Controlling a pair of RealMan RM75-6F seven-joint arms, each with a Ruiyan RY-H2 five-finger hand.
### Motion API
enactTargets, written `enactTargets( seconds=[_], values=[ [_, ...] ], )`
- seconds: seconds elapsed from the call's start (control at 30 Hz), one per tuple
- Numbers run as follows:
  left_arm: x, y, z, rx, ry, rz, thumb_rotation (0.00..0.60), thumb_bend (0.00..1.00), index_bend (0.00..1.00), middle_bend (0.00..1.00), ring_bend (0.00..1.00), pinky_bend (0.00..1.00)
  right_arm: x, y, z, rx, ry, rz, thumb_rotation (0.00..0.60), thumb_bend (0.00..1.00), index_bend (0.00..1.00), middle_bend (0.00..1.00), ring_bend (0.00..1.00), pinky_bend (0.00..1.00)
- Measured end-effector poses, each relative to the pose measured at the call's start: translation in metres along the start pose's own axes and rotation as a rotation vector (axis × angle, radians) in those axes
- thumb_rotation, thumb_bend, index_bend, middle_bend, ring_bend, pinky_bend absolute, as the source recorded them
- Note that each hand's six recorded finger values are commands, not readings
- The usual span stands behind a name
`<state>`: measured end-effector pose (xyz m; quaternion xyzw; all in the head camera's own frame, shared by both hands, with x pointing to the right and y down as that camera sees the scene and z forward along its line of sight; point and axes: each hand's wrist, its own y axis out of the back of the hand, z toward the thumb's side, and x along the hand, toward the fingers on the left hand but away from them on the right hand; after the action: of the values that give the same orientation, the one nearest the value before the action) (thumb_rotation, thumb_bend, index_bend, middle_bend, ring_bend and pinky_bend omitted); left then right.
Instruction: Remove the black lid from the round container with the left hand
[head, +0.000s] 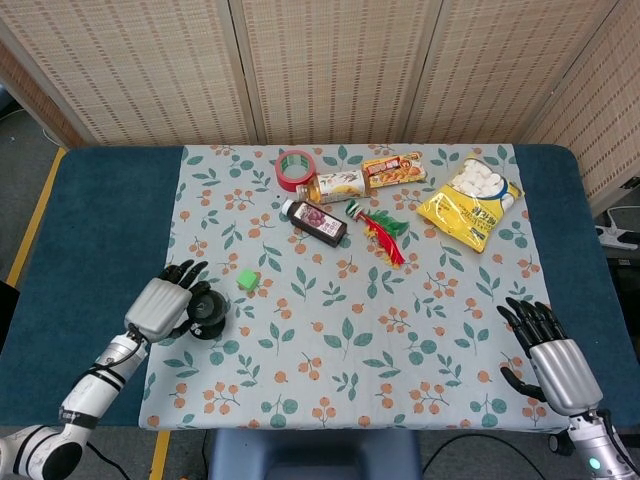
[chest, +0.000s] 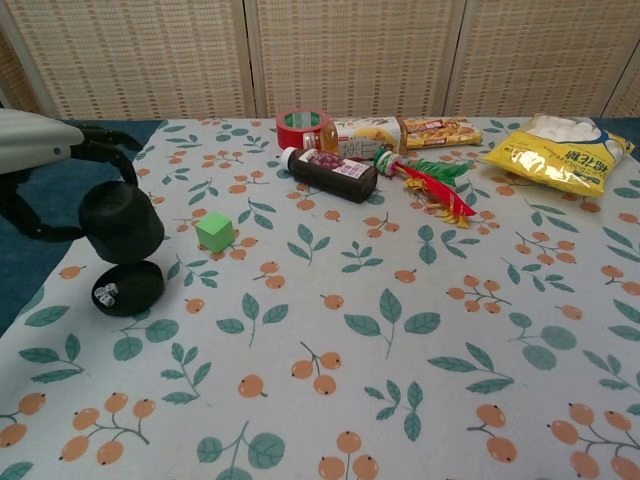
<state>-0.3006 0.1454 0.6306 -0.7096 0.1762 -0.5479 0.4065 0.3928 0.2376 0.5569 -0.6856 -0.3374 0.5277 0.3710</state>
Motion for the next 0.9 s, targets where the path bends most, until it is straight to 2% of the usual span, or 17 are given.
enactTargets(
  seconds=[0.1,0.23,0.5,0.57,0.63,0.67,0.7,0.9],
  values=[
    [-0.001,0.004,-0.013,-0.019,0.034,0.017,0.600,0.35,0.54,0.00,0.00,0.15,0.000,0.000,0.000,0.000,-0.001,0.000,0.600,0.18,0.00,0.00,0.00,0.00],
    [0.002,-0.003,-0.038,-0.039,0.094,0.002,0.600,0.36,0.54,0.00,0.00,0.15,0.000,-0.001,0.001,0.002,0.001,0.003,0.600,0.17,0.00,0.00,0.00,0.00],
    [0.012,-0.039,-0.095,-0.123,0.225,-0.101,0.600,0.36,0.52,0.00,0.00,0.14,-0.001,-0.005,0.003,0.010,0.004,0.013,0.600,0.17,0.00,0.00,0.00,0.00],
    [0.014,-0.048,-0.104,-0.131,0.245,-0.122,0.600,0.37,0.43,0.00,0.00,0.14,-0.001,-0.005,0.004,0.009,0.002,0.013,0.600,0.18,0.00,0.00,0.00,0.00],
    [0.015,-0.057,-0.107,-0.142,0.251,-0.152,0.600,0.37,0.13,0.00,0.00,0.13,-0.001,-0.005,0.004,0.011,0.001,0.013,0.600,0.18,0.00,0.00,0.00,0.00],
    [0.015,-0.063,-0.107,-0.152,0.251,-0.173,0.600,0.37,0.03,0.00,0.00,0.13,-0.001,-0.006,0.004,0.012,0.001,0.013,0.600,0.18,0.00,0.00,0.00,0.00],
    [0.015,-0.067,-0.106,-0.161,0.249,-0.186,0.600,0.37,0.00,0.00,0.00,0.13,-0.001,-0.006,0.004,0.012,0.001,0.014,0.600,0.18,0.00,0.00,0.00,0.00],
    [0.015,-0.076,-0.104,-0.188,0.244,-0.211,0.600,0.36,0.00,0.00,0.00,0.13,-0.001,-0.006,0.005,0.011,0.004,0.014,0.600,0.17,0.00,0.00,0.00,0.00]
  ],
)
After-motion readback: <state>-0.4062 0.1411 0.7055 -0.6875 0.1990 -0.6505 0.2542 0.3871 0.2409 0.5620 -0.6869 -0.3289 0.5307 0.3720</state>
